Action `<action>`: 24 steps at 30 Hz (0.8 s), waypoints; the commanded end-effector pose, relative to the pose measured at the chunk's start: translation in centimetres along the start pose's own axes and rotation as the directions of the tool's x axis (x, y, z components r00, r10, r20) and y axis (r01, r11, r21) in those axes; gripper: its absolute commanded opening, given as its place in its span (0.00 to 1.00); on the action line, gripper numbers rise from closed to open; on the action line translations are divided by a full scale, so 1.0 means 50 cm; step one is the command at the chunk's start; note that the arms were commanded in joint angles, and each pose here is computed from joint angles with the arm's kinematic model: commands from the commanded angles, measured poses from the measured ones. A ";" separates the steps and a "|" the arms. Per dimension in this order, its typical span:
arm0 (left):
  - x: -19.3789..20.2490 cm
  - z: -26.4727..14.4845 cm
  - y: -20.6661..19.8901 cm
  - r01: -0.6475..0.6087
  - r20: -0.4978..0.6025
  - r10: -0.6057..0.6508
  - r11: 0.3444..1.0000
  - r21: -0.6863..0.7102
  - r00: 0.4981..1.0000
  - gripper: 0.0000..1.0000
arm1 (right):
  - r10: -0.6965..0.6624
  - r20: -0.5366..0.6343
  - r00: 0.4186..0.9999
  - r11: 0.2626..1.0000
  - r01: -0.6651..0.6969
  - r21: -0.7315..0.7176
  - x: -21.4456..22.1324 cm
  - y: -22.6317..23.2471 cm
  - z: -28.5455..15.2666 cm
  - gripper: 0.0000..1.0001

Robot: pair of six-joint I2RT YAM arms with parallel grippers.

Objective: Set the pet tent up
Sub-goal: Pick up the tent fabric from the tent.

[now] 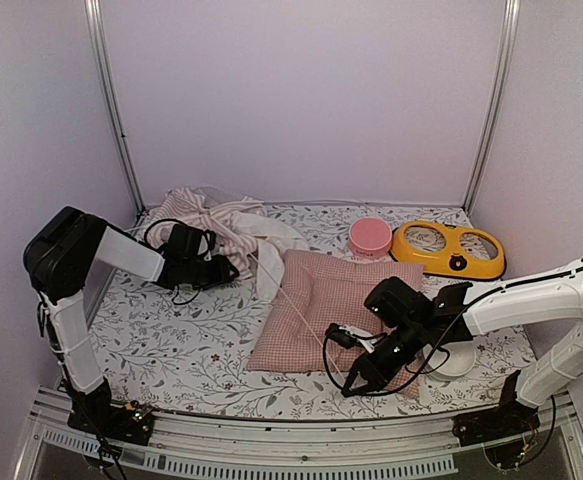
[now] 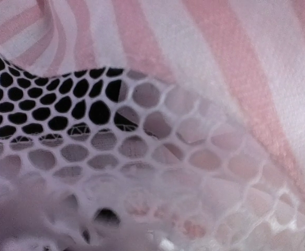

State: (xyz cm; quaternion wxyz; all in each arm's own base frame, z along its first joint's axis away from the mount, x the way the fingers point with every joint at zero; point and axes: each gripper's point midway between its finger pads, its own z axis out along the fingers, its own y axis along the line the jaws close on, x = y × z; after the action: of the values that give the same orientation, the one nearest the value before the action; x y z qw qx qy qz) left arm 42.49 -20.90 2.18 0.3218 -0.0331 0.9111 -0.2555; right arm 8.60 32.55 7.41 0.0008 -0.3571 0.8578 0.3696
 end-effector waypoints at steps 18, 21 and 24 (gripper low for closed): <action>0.044 -0.040 -0.030 0.168 -0.037 -0.164 0.978 0.125 0.986 0.00 | -0.073 0.107 0.992 0.997 0.074 -0.001 -0.067 0.030 -0.033 0.00; 0.057 -0.080 -0.058 0.129 -0.025 -0.127 0.971 0.201 0.992 0.00 | -0.091 0.123 0.988 0.996 0.093 -0.012 -0.084 0.042 -0.039 0.00; 0.069 -0.115 -0.091 0.082 -0.014 -0.081 0.959 0.270 0.997 0.00 | -0.101 0.120 0.988 0.994 0.106 -0.040 -0.095 0.054 -0.036 0.00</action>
State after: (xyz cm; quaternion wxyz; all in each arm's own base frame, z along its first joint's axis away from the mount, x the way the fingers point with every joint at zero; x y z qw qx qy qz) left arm 37.96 -20.95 3.18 0.2994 -0.0834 0.8898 -0.3342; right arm 9.27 33.47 8.86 0.0149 -0.3616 0.8526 0.3771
